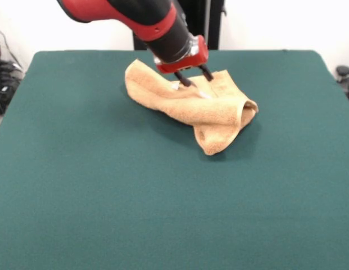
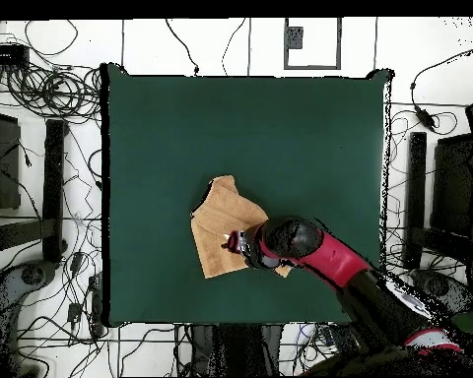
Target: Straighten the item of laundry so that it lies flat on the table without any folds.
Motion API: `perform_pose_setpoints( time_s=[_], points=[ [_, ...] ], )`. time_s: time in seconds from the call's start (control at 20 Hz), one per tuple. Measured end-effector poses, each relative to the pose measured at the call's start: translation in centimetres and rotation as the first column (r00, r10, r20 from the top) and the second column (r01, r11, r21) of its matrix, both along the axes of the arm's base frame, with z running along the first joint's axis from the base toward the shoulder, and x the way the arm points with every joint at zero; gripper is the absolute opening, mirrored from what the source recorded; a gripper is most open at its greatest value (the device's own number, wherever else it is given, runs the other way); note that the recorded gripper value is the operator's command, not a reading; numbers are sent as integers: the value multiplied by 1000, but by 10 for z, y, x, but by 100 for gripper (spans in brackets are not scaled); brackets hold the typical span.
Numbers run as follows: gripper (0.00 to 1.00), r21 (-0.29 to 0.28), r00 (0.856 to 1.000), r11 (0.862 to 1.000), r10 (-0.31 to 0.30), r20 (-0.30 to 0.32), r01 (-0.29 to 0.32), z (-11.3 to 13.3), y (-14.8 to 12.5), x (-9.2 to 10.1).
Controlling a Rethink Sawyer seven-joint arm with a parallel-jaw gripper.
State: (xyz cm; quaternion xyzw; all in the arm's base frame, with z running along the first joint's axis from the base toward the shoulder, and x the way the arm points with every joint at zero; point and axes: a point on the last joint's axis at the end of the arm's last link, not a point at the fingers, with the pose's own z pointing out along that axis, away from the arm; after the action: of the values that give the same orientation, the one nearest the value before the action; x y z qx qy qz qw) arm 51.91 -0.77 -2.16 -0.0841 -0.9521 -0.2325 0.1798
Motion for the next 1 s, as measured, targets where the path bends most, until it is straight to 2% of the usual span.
perform_pose_setpoints(
  time_s=[0.25,0.55,0.95,1.0],
  points=[
    [100,25,999,999,33,-36,-32,-5,10,6],
    [100,26,999,999,46,-30,-45,-21,17,14],
    [100,-33,993,992,119,22,-119,-27,25,9],
    [0,-41,991,990,132,26,-131,-27,26,8]
  ],
)
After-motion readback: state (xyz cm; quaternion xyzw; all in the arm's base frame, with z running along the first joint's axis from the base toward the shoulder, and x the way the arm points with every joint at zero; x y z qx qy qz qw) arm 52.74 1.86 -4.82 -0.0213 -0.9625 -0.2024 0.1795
